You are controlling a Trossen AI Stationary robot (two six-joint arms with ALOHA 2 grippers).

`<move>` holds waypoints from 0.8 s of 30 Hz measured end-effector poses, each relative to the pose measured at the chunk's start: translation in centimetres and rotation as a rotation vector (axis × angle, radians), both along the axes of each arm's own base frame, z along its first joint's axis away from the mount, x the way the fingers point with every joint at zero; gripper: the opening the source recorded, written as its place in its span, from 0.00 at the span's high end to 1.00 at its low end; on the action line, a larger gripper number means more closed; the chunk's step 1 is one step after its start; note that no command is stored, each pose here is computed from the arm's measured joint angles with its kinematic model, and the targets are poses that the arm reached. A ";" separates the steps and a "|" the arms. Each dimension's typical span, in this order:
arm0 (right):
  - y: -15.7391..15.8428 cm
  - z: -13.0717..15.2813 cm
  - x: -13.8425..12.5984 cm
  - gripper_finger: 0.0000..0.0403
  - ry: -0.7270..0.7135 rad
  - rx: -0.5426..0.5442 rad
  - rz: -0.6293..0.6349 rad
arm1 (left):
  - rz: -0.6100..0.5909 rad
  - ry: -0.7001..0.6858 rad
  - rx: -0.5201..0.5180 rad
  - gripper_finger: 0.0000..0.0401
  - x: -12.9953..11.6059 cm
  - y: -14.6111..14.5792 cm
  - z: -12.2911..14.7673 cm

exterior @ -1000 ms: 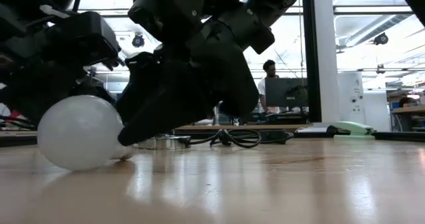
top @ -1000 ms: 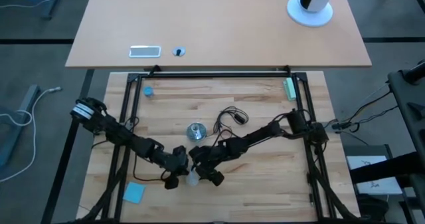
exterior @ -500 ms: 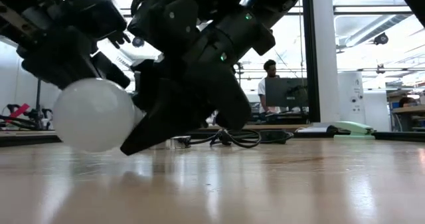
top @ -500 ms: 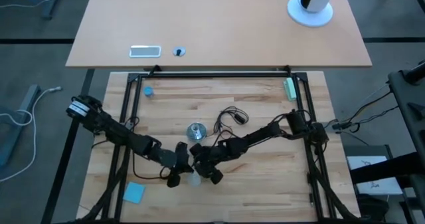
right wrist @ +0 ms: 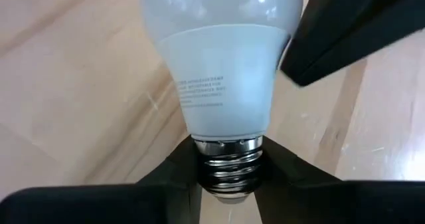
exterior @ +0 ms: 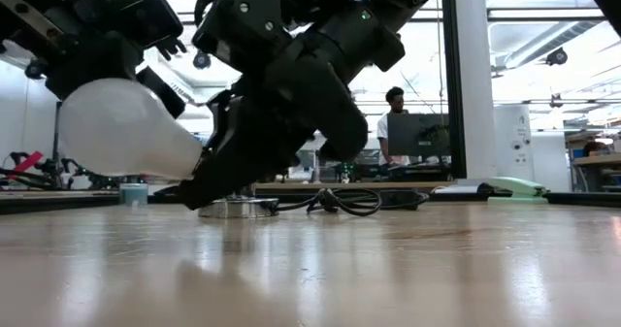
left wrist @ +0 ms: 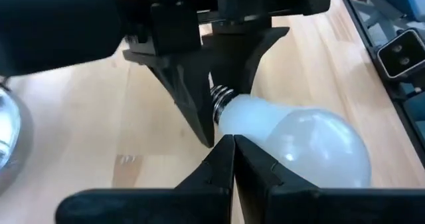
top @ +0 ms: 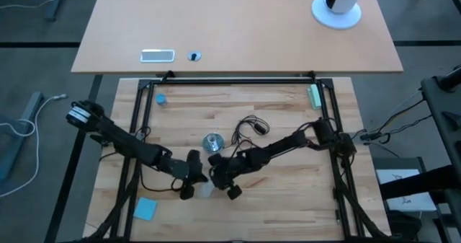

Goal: Screw lightbulb
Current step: Insert the lightbulb into the lamp

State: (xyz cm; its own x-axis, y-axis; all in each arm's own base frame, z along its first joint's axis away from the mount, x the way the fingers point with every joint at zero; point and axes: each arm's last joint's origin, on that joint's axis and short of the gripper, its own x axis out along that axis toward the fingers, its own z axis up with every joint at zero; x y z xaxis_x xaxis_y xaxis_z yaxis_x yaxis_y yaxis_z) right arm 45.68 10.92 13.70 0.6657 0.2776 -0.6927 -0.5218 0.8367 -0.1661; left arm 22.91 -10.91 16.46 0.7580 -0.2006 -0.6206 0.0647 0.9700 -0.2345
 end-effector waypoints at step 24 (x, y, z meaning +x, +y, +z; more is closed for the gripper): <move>-1.2 -0.9 -4.1 0.78 -0.457 0.254 -0.196 | 0.038 -0.282 0.110 1.00 -3.0 1.8 6.2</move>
